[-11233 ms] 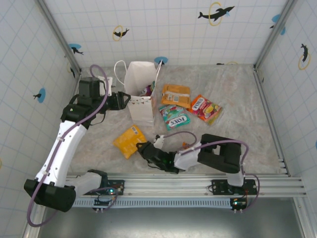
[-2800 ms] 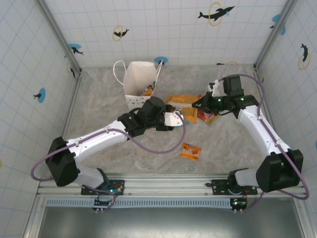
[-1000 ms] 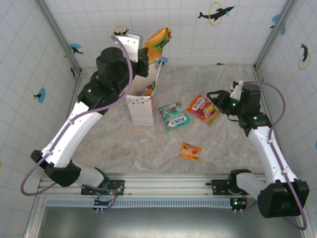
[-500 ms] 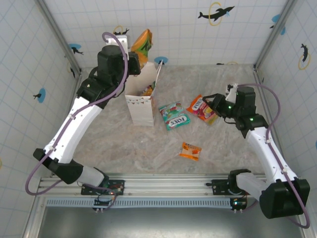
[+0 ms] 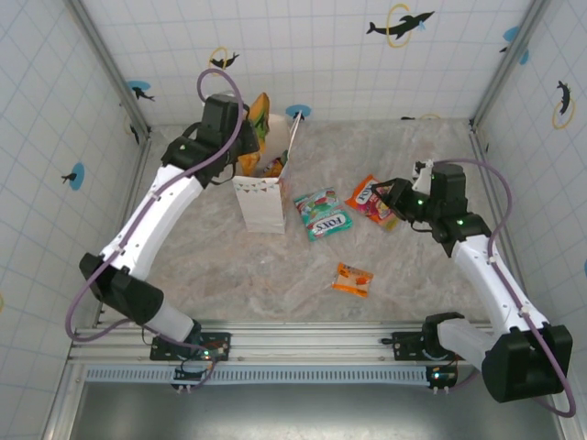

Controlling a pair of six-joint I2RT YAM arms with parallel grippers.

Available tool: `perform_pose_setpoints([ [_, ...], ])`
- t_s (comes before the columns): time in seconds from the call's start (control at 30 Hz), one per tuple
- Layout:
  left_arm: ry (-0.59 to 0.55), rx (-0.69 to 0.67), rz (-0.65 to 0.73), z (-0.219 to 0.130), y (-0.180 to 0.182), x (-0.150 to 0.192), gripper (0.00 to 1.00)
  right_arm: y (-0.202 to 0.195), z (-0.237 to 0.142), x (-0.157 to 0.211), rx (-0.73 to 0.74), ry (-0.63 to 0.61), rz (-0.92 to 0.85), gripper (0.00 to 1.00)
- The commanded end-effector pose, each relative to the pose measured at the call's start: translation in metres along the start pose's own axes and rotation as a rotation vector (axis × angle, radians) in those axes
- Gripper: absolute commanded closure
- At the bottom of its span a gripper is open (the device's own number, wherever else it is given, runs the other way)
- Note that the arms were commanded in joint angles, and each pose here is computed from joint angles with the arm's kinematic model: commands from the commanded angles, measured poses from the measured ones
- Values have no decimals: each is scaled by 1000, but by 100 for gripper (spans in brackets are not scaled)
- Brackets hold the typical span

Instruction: Place the snacks into the paper bag

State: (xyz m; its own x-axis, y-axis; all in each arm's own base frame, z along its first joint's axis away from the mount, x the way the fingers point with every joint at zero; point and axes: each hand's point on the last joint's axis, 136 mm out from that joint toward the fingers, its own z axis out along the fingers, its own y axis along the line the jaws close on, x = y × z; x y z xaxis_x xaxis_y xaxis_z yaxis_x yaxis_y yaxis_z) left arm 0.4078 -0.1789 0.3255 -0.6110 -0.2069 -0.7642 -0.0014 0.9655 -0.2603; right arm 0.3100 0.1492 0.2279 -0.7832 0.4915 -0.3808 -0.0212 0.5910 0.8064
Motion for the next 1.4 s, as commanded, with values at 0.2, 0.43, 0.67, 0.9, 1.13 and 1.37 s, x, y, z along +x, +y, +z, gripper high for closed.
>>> perform_pose_setpoints([
  [0.2, 120, -55, -32, 20, 8, 25, 88, -3, 5, 3, -12, 0, -1, 51],
  [0.43, 96, 53, -31, 13, -13, 12, 65, -3, 5, 2, -11, -2, -4, 51],
  [0.67, 95, 80, -17, 14, -18, 10, 61, -2, 4, 3, -12, -2, -4, 50],
  [0.9, 151, 8, 18, 38, -5, 26, 60, -3, 5, 5, -4, 11, -7, 51],
  [1.13, 192, -49, 63, 65, 3, 40, 61, -3, 5, 4, 1, 11, -13, 51],
  [1.37, 277, -68, 87, 91, 8, 64, 72, -4, 7, 5, 4, 21, -10, 51],
])
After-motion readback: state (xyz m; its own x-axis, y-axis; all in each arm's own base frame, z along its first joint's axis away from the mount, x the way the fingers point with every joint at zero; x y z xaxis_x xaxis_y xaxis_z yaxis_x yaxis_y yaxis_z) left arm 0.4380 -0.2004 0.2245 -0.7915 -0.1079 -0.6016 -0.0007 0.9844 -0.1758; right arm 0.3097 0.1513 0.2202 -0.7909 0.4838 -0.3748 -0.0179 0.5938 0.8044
